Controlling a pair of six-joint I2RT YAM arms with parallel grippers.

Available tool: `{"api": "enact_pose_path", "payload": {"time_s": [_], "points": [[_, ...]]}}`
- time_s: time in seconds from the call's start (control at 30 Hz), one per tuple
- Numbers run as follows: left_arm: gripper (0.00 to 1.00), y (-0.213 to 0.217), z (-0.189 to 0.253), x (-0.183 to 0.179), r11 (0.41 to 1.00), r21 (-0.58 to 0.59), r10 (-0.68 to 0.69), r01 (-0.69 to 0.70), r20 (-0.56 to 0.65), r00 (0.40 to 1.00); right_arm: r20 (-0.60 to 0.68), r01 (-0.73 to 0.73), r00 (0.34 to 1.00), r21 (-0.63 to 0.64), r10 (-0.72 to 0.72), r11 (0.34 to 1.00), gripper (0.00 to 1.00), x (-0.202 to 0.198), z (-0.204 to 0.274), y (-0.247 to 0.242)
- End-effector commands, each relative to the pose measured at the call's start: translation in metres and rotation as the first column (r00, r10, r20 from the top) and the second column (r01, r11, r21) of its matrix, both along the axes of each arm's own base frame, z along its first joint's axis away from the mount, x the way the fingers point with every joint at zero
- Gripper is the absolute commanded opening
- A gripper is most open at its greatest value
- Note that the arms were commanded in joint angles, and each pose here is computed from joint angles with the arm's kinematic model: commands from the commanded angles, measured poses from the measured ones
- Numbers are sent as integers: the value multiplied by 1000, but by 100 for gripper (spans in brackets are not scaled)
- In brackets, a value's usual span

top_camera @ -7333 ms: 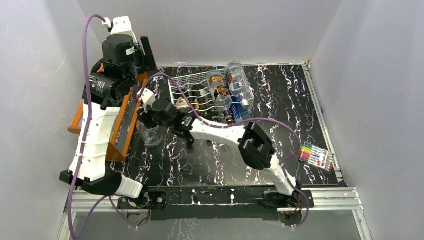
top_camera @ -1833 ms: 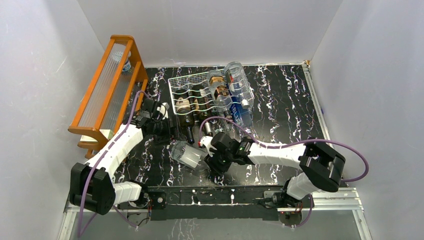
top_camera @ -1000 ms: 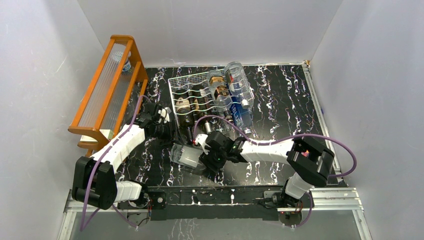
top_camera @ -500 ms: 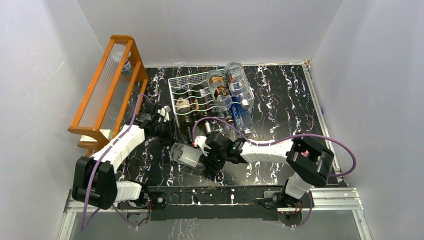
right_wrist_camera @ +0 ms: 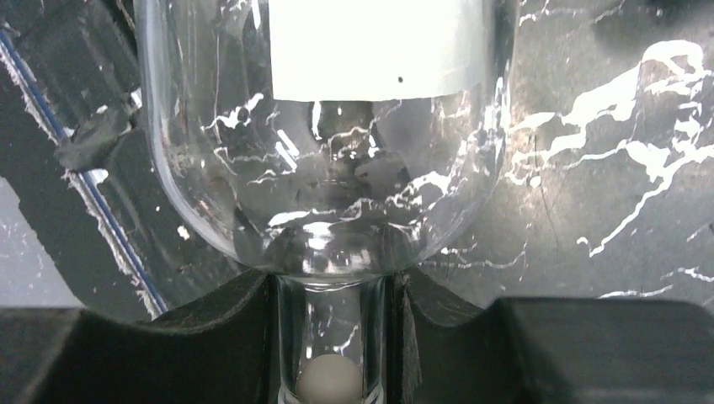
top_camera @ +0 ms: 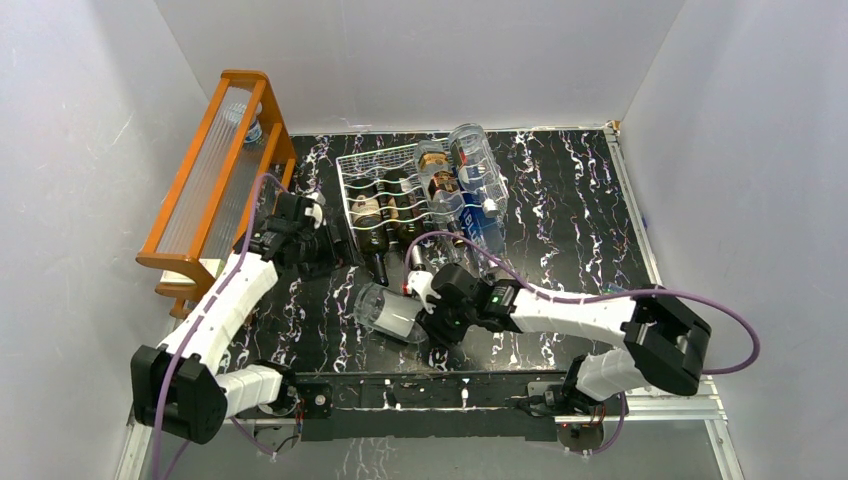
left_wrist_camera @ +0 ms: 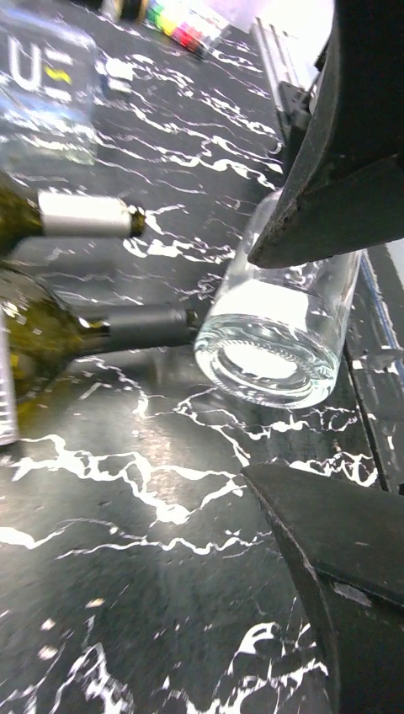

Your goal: Put the wine bottle on the wine rack

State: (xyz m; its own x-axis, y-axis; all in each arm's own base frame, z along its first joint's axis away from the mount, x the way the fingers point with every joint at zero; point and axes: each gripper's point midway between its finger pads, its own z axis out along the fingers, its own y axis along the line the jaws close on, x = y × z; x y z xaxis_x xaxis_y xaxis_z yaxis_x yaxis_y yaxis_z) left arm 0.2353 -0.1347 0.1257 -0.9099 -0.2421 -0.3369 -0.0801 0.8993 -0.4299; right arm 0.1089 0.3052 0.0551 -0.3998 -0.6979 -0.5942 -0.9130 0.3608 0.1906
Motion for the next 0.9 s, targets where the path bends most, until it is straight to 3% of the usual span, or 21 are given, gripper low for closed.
{"api": "enact_pose_path", "payload": {"time_s": [0.0,0.2,0.47,0.7,0.87], "points": [[85,15,35,16,995,53,75,-81,119,990,98,-19,995,272,-8,962,0,13,70,37],[86,33,57,25,980,106,142,-167,216,966,107,-23,994,336,-14,942,0,10,93,37],[87,57,104,31,951,108,228,-291,391,892,173,-12,981,487,-83,873,0,16,146,37],[87,75,145,32,928,86,269,-363,522,809,201,126,929,615,-310,779,0,51,206,37],[88,78,161,31,928,95,252,-360,550,796,170,258,856,678,-488,688,0,84,247,41]]}}
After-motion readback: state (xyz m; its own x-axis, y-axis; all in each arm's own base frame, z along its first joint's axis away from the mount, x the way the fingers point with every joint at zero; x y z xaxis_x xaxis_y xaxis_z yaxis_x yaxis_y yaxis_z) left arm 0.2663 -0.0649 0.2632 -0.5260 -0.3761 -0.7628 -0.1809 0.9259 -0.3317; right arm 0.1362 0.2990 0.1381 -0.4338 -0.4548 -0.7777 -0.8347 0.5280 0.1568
